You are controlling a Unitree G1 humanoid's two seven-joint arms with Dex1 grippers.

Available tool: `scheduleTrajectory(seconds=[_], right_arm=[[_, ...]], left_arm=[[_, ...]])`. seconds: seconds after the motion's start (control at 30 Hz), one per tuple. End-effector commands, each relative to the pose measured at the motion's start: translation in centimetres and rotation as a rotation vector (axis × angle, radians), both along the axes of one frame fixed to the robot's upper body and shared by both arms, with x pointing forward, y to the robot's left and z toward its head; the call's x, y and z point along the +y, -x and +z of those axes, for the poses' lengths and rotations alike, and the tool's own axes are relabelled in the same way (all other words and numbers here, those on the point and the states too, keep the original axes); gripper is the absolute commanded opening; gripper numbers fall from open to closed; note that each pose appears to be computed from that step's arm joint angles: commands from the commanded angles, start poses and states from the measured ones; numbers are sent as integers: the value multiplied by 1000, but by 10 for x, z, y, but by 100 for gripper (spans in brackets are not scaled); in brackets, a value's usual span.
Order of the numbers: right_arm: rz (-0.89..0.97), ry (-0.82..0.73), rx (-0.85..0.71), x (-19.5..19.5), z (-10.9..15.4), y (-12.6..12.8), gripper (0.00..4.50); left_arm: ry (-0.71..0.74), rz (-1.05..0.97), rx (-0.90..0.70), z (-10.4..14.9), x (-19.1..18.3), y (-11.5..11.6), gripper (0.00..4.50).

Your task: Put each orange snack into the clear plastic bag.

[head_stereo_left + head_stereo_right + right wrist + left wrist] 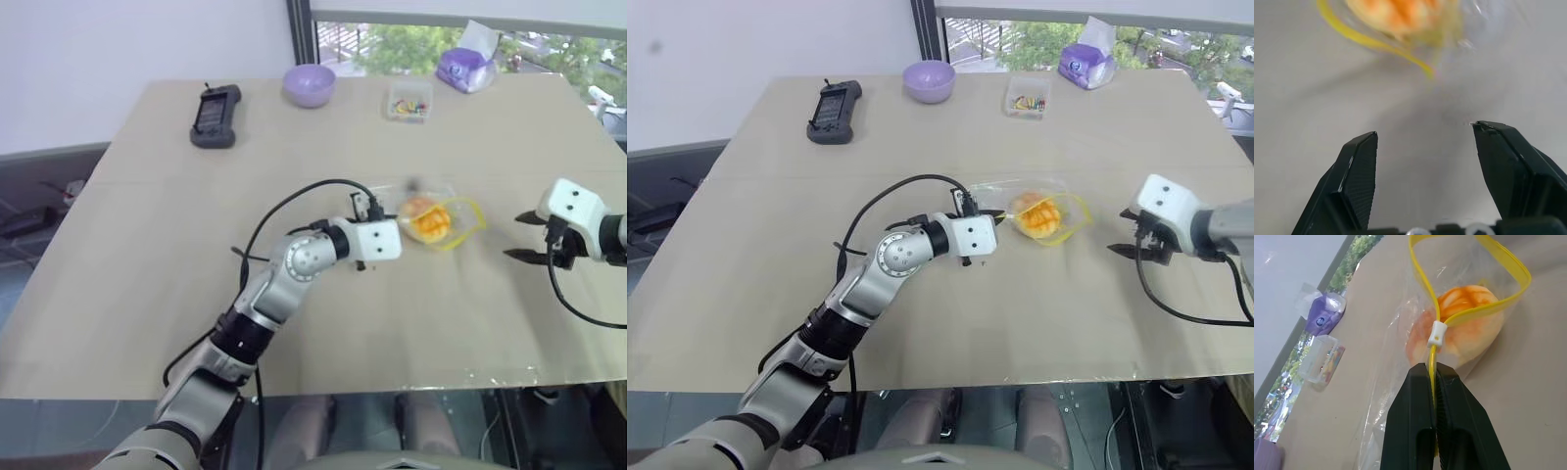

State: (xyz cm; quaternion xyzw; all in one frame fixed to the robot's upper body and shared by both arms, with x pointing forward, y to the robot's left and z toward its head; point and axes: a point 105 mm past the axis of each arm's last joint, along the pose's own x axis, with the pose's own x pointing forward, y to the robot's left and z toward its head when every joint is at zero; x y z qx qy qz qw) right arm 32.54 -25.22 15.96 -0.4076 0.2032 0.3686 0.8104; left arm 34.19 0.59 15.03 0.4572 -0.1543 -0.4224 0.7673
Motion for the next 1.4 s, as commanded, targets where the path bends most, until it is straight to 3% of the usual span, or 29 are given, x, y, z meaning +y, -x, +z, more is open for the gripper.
scheduleTrajectory(seconds=[0.03, 0.3, 0.53, 0.73, 0.83, 1.13, 1.23, 1.4], right_arm=[[49, 63, -125, 19, 2, -14, 336], [70, 65, -278, 41, 18, -35, 336], [81, 59, -273, 42, 17, -36, 9], [82, 77, -242, 38, 8, -35, 3], [69, 105, -289, 30, 19, -39, 3], [5, 126, -553, 13, 96, -58, 3], [26, 120, -544, 18, 101, -56, 3], [79, 99, -443, 32, 78, -43, 3]], left_arm=[[20, -19, -32, 11, -3, 2, 0], [28, -18, -26, 11, -4, 4, 0], [30, -12, -23, 10, -4, 5, 0], [30, -5, -23, 10, -2, 4, 0], [37, 27, -48, 16, 7, -4, 0], [353, 192, -190, 102, 30, -40, 0], [295, 164, -165, 89, 25, -39, 0], [210, 127, -64, 46, 19, -29, 0]])
